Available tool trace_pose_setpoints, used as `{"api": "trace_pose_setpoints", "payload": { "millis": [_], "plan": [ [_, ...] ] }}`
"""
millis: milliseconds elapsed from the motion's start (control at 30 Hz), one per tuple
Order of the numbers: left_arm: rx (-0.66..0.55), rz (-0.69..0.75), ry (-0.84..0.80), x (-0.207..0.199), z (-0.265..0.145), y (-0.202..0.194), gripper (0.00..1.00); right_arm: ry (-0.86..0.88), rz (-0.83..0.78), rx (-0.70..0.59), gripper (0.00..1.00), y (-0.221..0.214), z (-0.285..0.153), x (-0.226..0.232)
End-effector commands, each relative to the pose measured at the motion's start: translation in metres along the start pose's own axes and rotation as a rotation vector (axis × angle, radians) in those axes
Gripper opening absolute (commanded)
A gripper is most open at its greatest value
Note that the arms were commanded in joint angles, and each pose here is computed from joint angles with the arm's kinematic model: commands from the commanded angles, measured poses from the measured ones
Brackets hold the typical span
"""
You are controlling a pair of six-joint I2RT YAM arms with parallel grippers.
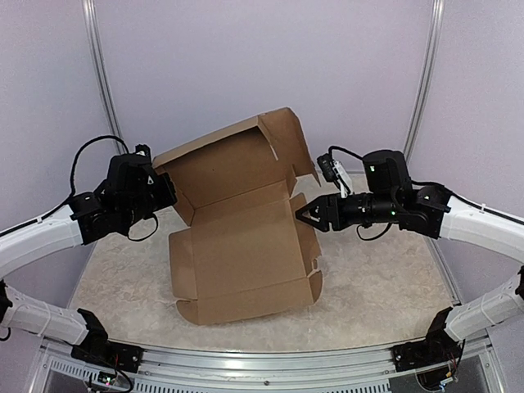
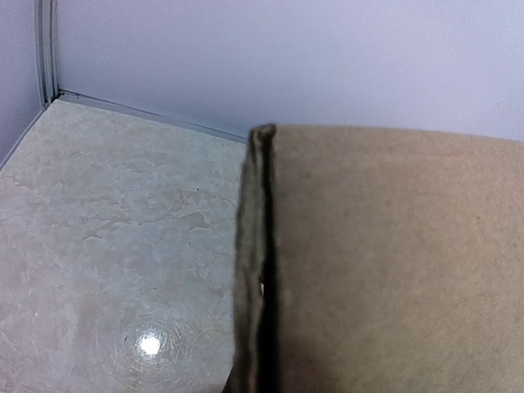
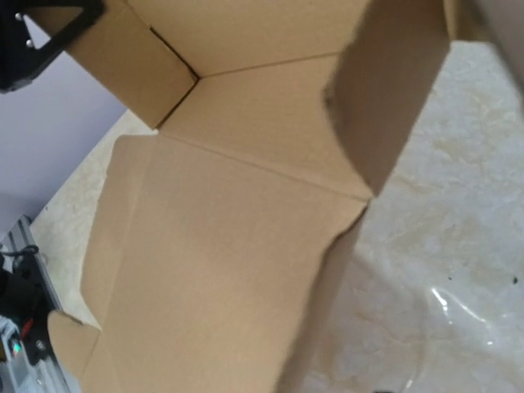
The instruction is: Fold the paper box
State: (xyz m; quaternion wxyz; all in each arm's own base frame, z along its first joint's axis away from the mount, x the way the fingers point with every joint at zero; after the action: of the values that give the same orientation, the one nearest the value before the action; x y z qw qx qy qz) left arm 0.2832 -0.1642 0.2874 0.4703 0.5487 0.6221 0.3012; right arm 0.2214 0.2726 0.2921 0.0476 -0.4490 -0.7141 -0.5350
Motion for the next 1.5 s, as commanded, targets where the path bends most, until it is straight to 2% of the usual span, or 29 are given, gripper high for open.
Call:
{"api": "trace_pose_setpoints", "payload": {
  "millis": [0,200,533,900,1233,1467],
  "plan": [
    [-0.019,-0.017,-0.006,0.004,-0.007,0.001,0.0,0.011,0.043,-0.02,0.51,-0.004,0.008,-0.001],
    [-0.01,-0.056,-0.03,0.009,-0.01,-0.001,0.0,0.038,0.056,-0.019,0.28,-0.009,0.011,-0.002],
    [0.002,-0.154,-0.13,0.014,-0.009,-0.003,0.0,0.068,0.039,-0.03,0.11,-0.013,0.004,0.0],
    [-0.051,-0.277,-0.375,0.003,-0.011,-0.005,0.0,0.251,-0.014,-0.114,0.0,-0.025,-0.022,0.014],
    [-0.075,-0.3,-0.612,-0.021,-0.017,0.004,0.0,0.498,-0.026,-0.135,0.0,-0.028,-0.029,0.029],
    [-0.02,-0.291,-0.701,-0.037,-0.011,0.002,0.0,0.599,-0.03,-0.134,0.0,-0.026,-0.023,0.035]
  ]
}}
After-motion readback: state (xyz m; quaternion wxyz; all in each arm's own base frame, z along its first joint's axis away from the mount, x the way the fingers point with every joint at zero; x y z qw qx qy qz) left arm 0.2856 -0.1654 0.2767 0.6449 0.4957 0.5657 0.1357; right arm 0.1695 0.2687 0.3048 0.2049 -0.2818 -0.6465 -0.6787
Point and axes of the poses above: each gripper's point midway between its finger pads, its own z axis out along the fingers, its own x axis along the line the jaws close on, y = z × x, the point moved 6 cm from there along -z, back along the fingers, and after that the axes turned 8 degrees about z, right-handed, at the moved point
